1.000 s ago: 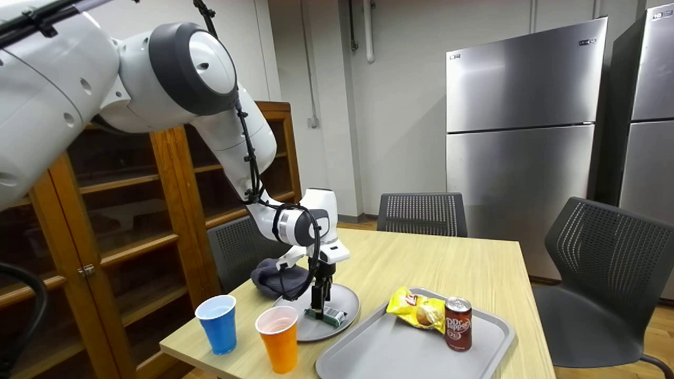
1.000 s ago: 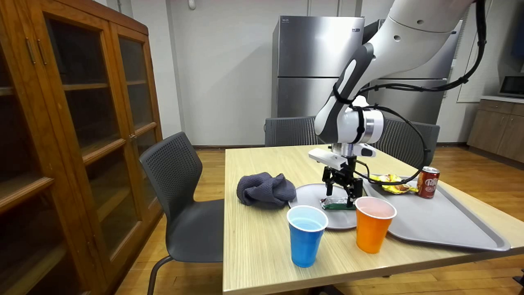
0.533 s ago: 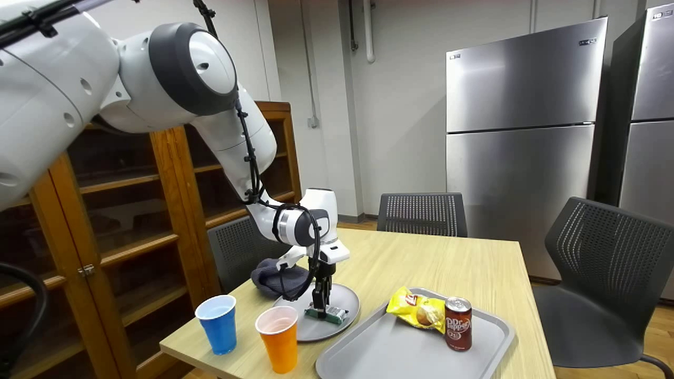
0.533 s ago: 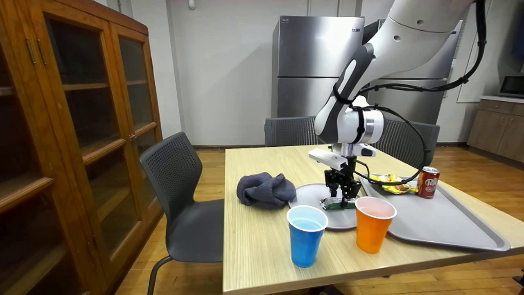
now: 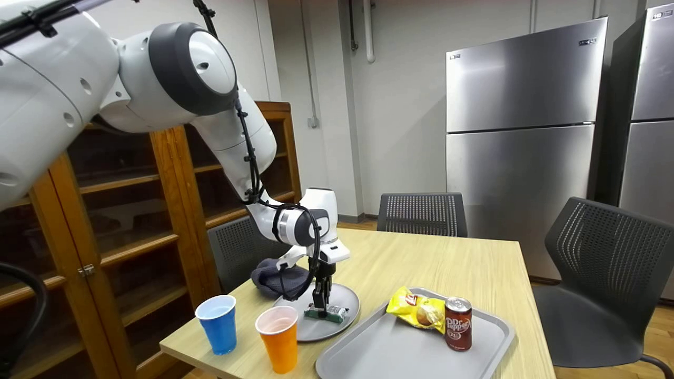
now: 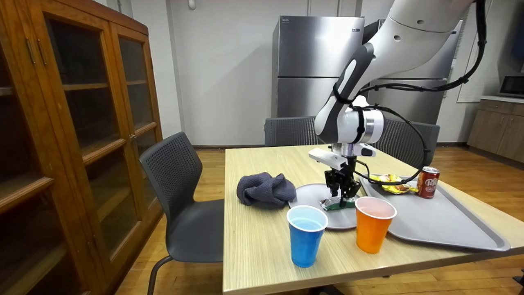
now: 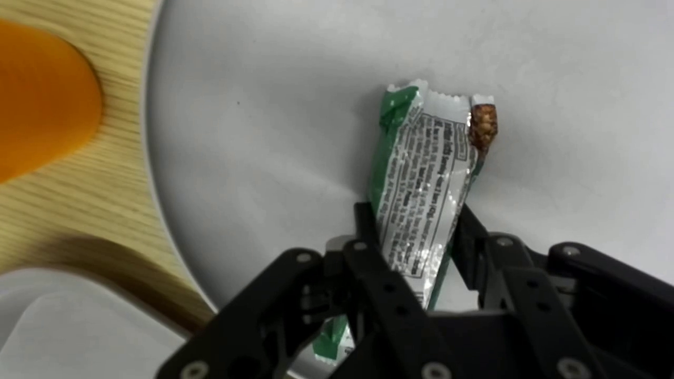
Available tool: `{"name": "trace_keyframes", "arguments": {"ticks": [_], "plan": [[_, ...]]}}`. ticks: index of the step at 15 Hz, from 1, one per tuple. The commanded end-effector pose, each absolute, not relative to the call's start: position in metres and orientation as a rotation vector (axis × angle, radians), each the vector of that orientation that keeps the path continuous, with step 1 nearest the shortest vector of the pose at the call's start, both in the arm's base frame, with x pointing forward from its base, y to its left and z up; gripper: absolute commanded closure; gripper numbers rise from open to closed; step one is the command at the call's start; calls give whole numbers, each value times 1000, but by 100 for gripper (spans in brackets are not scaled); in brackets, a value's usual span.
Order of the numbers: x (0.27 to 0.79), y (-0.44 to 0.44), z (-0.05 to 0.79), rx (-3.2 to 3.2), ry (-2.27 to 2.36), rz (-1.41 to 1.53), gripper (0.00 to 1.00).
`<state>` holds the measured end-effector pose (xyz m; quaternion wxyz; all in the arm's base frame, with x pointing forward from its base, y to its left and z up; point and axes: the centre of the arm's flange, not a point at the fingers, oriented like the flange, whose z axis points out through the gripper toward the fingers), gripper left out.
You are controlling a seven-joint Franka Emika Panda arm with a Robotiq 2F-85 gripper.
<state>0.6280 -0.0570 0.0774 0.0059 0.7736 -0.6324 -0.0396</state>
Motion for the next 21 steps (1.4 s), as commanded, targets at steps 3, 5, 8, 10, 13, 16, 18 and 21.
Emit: {"name": "trace_keyframes", "arguments": {"ticks": [3,5,8,10,13,16,18,21], "plan": [[625,-49,100,2468,-1941,-120,87],[626,-42,111,2501,-1912,-101,87],[630,-23,124,2554,-1869,-93,87],[632,-9,130,2586,-1845,-95,87],[634,14,134,2619,-1811,-98,87],[634,41,133,2664,-1761,-116,87],[633,59,131,2686,-1734,-128,87],[631,83,129,2718,-1704,-154,87]]}}
